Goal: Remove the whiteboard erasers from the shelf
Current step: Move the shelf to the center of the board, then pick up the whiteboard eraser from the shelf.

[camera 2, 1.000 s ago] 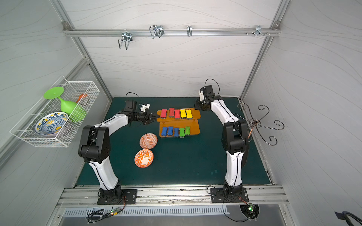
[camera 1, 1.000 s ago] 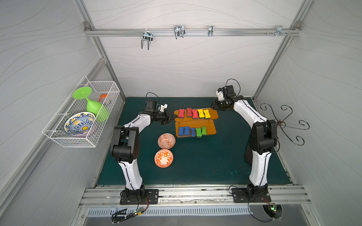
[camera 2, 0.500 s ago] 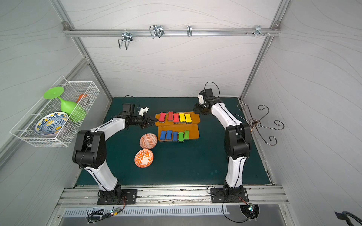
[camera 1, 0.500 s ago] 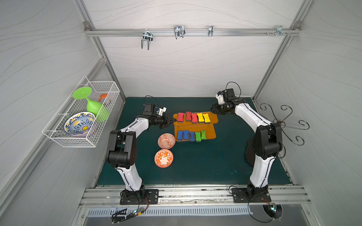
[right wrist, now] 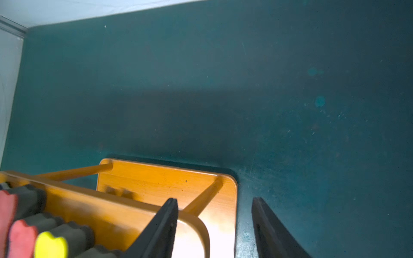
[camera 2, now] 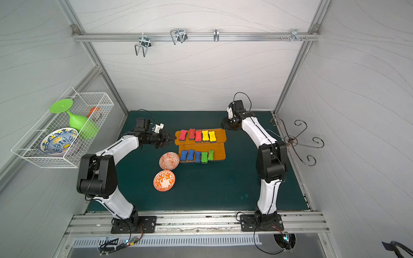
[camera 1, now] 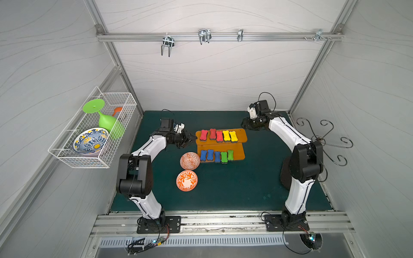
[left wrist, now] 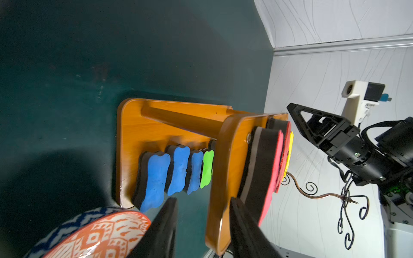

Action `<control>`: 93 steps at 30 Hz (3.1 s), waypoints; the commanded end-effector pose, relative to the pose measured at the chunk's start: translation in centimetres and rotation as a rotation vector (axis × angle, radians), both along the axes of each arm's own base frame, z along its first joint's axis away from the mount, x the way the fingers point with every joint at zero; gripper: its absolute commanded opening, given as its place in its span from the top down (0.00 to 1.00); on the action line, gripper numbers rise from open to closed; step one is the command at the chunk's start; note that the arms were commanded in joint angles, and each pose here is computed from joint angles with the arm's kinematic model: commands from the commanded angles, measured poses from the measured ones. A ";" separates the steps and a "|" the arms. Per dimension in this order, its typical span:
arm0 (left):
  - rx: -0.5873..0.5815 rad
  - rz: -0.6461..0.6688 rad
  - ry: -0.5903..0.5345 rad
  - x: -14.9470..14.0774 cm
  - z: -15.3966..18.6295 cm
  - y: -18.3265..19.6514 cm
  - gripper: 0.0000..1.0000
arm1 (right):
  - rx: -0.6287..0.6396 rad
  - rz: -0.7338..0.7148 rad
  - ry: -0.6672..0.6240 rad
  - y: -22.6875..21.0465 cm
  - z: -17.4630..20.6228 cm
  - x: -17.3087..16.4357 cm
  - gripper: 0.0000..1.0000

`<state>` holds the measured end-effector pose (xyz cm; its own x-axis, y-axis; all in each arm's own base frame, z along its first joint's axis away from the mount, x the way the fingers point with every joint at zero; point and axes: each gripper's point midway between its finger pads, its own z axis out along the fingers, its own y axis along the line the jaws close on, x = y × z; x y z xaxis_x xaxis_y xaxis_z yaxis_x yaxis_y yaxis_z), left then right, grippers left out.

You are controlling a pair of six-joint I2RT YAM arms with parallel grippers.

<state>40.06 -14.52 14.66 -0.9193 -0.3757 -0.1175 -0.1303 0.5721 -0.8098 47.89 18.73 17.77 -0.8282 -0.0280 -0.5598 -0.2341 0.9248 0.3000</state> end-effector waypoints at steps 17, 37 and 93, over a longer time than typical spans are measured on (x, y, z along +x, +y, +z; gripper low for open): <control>0.427 0.083 -0.306 -6.4 6.4 2.3 0.59 | -0.146 0.130 -0.161 3.8 6.8 -10.9 0.45; 0.387 0.012 -0.299 -7.0 6.2 0.3 0.57 | -0.208 0.210 -0.071 6.3 2.0 -10.4 0.41; 0.374 -0.013 -0.299 -7.3 6.1 -0.3 0.57 | -0.272 0.175 -0.034 6.4 -0.6 -8.2 0.43</control>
<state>32.33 -14.21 18.97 -0.8506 -0.2591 -0.4576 0.0339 0.8414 -0.5394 40.14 25.27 18.02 -0.7645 -0.3057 -0.5675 -0.4034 0.9136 0.0514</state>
